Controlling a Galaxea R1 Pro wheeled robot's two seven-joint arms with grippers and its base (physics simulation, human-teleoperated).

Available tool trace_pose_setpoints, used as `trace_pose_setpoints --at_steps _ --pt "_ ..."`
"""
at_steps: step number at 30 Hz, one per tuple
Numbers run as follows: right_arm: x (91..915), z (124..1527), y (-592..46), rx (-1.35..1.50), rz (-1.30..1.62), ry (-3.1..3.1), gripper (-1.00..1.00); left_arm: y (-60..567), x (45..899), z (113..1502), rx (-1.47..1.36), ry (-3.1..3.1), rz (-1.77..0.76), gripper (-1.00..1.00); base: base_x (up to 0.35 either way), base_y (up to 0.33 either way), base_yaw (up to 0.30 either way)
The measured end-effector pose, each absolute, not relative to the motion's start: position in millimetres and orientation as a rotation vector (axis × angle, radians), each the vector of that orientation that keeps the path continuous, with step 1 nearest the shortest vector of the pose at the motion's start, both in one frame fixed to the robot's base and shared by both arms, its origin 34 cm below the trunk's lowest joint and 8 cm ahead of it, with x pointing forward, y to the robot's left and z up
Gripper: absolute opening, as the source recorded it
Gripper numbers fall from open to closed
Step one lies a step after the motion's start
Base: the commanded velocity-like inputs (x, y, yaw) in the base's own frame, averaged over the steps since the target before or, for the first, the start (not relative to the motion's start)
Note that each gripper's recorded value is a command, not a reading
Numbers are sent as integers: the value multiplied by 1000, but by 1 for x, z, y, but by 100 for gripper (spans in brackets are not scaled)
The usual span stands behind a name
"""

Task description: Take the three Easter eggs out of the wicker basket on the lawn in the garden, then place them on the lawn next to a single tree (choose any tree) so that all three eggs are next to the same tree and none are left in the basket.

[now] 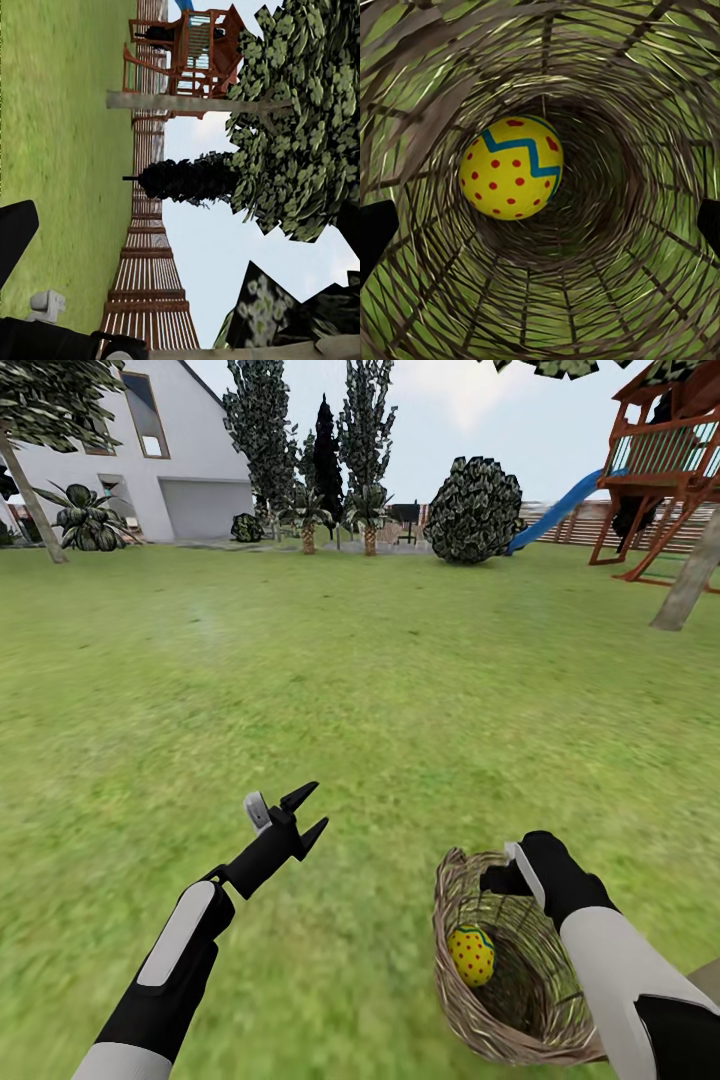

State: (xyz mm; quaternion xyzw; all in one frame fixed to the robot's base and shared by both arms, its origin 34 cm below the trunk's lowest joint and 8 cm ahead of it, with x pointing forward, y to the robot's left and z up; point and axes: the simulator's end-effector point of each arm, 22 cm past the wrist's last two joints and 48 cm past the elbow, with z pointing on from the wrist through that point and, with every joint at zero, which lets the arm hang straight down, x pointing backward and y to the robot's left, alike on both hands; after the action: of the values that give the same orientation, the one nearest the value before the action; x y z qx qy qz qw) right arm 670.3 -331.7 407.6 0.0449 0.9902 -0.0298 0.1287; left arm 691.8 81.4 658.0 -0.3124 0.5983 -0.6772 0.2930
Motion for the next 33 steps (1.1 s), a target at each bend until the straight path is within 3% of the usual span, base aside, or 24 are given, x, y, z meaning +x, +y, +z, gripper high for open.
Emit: trace_pose_setpoints --at_steps 33 --pt "667 336 -330 129 -67 2833 100 80 679 582 -862 1614 -1800 100 0 0 0"
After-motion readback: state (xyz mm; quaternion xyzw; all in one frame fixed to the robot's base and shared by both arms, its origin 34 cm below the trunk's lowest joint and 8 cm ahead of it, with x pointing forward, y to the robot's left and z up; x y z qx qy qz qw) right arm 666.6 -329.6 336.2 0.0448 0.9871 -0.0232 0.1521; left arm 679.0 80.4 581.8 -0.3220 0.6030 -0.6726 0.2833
